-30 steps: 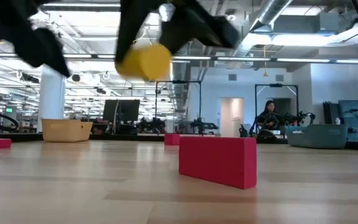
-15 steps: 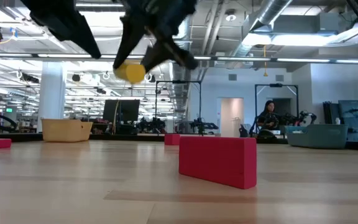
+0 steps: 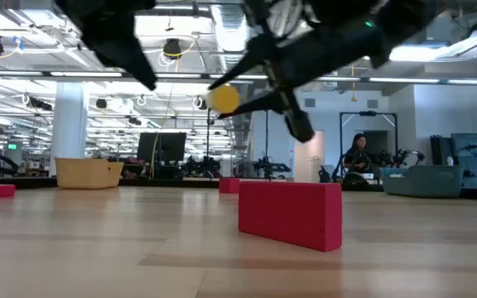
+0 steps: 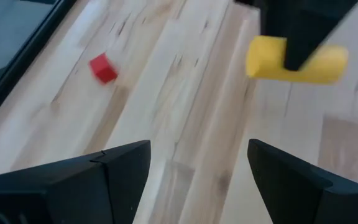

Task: Sort & place blocks by color
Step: Put the yellow block into the yellow bin

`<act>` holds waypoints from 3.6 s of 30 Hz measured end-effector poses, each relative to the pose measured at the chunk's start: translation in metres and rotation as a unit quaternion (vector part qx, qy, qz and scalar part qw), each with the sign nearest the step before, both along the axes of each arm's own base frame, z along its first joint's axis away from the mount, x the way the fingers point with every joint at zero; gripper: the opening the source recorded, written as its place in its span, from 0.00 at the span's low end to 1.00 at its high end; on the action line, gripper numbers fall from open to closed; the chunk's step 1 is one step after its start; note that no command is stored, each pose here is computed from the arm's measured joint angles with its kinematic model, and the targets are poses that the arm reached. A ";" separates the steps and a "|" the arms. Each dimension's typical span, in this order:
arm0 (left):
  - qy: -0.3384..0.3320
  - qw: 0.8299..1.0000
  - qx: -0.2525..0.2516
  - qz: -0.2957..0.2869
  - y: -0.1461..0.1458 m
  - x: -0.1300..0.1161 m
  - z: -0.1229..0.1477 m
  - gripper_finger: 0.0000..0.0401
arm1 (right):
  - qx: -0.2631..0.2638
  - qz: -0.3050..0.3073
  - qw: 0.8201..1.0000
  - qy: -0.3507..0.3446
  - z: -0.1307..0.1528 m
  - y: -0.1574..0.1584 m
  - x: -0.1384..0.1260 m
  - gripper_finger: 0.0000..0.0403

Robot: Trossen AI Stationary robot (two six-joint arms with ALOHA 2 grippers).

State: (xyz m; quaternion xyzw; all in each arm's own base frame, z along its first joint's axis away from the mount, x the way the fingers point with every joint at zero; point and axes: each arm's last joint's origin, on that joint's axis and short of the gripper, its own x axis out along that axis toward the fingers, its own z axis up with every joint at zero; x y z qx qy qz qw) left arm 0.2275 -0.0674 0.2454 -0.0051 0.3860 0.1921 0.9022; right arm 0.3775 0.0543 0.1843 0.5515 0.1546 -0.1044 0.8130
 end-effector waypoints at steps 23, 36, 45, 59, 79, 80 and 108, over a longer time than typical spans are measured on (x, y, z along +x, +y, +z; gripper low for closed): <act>-0.254 0.963 -0.008 -0.093 0.071 0.119 -0.009 0.84 | 0.008 -0.057 0.982 -0.177 0.001 -0.063 -0.132 0.33; -0.250 0.966 0.009 -0.062 0.077 0.145 -0.010 0.89 | 0.000 -0.031 0.982 -0.186 -0.002 -0.079 -0.136 0.33; -0.251 0.966 0.027 -0.054 0.089 0.146 -0.008 0.89 | -0.001 -0.050 0.981 -0.185 -0.003 -0.088 -0.137 0.35; -0.218 0.975 -0.022 -0.037 0.137 0.152 0.028 0.89 | 0.018 -0.106 0.970 -0.219 0.006 -0.098 -0.140 0.34; -0.069 0.992 -0.073 -0.078 0.218 0.106 0.025 0.68 | 0.030 -0.217 0.966 -0.137 -0.012 -0.123 -0.146 0.35; -0.071 0.992 -0.075 -0.078 0.218 0.101 0.022 0.68 | 0.034 -0.216 0.966 -0.136 -0.014 -0.121 -0.145 0.35; -0.253 0.948 0.039 -0.187 0.189 0.085 0.022 0.76 | 0.077 -0.164 0.950 -0.255 0.019 -0.122 -0.073 0.35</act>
